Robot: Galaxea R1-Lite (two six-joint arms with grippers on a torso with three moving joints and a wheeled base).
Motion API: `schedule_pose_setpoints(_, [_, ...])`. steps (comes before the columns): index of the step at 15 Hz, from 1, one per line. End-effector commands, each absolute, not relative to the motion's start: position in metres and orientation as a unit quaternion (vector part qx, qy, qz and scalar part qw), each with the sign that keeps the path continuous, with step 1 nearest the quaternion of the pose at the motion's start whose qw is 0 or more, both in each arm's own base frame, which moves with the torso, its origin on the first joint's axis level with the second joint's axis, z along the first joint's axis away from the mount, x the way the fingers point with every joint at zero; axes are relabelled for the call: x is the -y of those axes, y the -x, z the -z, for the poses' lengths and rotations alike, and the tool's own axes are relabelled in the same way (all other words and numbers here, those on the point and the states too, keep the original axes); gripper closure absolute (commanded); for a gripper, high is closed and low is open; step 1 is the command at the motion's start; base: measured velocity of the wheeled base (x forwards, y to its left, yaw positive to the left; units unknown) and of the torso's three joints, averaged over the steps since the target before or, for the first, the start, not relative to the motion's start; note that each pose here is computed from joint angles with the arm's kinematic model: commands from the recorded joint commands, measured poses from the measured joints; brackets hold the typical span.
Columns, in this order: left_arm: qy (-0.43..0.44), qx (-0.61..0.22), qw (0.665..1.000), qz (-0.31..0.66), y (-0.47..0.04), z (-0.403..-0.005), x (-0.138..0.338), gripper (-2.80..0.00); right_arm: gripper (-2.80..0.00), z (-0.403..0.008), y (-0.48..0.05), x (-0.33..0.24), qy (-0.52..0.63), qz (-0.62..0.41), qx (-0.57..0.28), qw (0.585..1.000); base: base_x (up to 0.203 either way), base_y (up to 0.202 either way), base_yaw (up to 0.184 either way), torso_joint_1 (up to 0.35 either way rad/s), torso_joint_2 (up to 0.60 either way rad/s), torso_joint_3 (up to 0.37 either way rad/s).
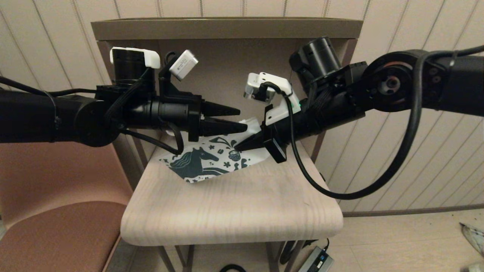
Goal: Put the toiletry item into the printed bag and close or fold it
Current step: Hand it to the other hand
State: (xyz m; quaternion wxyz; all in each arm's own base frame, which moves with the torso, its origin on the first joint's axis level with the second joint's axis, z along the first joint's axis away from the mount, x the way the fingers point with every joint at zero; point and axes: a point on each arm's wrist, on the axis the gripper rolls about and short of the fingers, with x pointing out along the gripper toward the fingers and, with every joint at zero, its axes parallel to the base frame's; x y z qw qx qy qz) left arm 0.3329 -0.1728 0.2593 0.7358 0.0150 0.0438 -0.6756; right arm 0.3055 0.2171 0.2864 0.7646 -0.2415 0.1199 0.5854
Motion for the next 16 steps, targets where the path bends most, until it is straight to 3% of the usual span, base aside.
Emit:
schedule_pose_setpoints(1, [-0.016, -0.039, 0.734, 0.678, -0.3329, -0.2602, 0.1728, 0.0, 0.0, -0.2852, -0.3059, -0.2177, 0.242, -0.588, -0.121, 0.763, 0.0, 0.0, 0.0, 0.0, 0.0, 0.0])
schedule_pose_setpoints(16, [-0.01, -0.046, 0.728, 0.684, -0.3334, -0.2625, 0.1726, 0.0, 0.0, -0.2853, -0.3045, -0.2172, 0.244, -0.586, -0.123, 0.763, 0.0, 0.0, 0.0, 0.0, 0.0, 0.0])
